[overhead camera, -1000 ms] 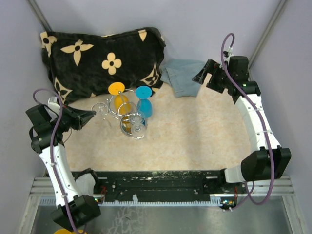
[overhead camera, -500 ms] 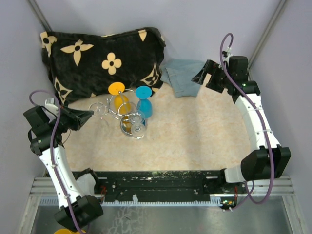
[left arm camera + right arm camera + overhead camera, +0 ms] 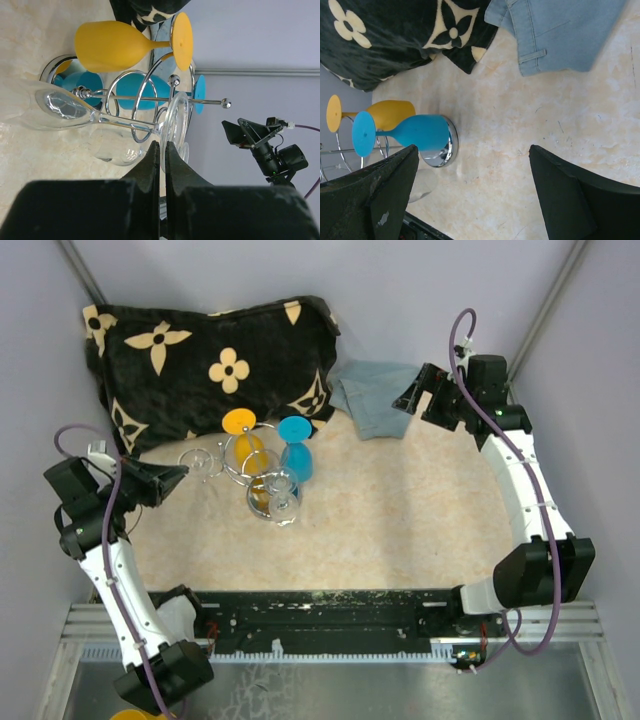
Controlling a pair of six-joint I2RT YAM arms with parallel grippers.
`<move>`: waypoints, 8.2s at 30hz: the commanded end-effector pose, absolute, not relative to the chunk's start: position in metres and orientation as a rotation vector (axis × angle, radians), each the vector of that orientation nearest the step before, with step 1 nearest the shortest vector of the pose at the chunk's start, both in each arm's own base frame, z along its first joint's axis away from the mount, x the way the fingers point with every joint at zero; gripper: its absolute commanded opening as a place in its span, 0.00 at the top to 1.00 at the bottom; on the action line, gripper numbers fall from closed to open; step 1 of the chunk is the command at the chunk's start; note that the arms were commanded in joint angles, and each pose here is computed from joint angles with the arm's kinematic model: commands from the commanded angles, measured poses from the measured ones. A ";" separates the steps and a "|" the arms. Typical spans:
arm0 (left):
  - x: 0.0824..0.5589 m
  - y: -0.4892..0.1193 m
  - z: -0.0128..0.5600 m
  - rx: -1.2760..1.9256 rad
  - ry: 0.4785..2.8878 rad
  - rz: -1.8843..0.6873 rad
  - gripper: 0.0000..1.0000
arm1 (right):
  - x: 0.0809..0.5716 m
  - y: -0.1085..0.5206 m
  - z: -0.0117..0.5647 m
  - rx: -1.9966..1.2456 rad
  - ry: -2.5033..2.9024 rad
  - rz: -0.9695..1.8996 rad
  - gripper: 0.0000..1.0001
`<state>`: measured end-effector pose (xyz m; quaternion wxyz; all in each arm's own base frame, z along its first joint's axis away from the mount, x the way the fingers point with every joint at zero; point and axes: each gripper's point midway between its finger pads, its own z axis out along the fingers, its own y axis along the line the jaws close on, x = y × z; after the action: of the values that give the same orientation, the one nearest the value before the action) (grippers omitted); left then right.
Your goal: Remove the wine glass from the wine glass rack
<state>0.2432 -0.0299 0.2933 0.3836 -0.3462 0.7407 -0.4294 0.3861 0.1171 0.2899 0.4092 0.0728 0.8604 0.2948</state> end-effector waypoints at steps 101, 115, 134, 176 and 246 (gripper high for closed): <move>0.263 -0.441 0.403 1.320 1.052 -0.451 1.00 | 0.371 0.080 0.454 0.208 1.801 1.170 0.03; 0.233 -0.452 0.388 1.407 0.949 -0.424 1.00 | 0.357 0.087 0.417 0.231 1.886 1.152 0.03; 0.219 -0.443 0.396 1.410 0.944 -0.434 1.00 | 0.365 0.095 0.400 0.234 1.903 1.182 0.02; 0.215 -0.447 0.389 1.433 0.939 -0.435 1.00 | 0.380 0.139 0.399 0.159 1.894 1.468 0.45; 0.306 -0.357 0.426 0.848 1.696 -0.684 0.27 | 0.496 -0.058 0.286 0.454 1.154 -0.500 0.95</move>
<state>0.3026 -0.3551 0.4266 0.5447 0.3651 0.7059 -0.2679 0.5065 -0.0414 0.2591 0.7389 0.1612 0.6206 -0.2069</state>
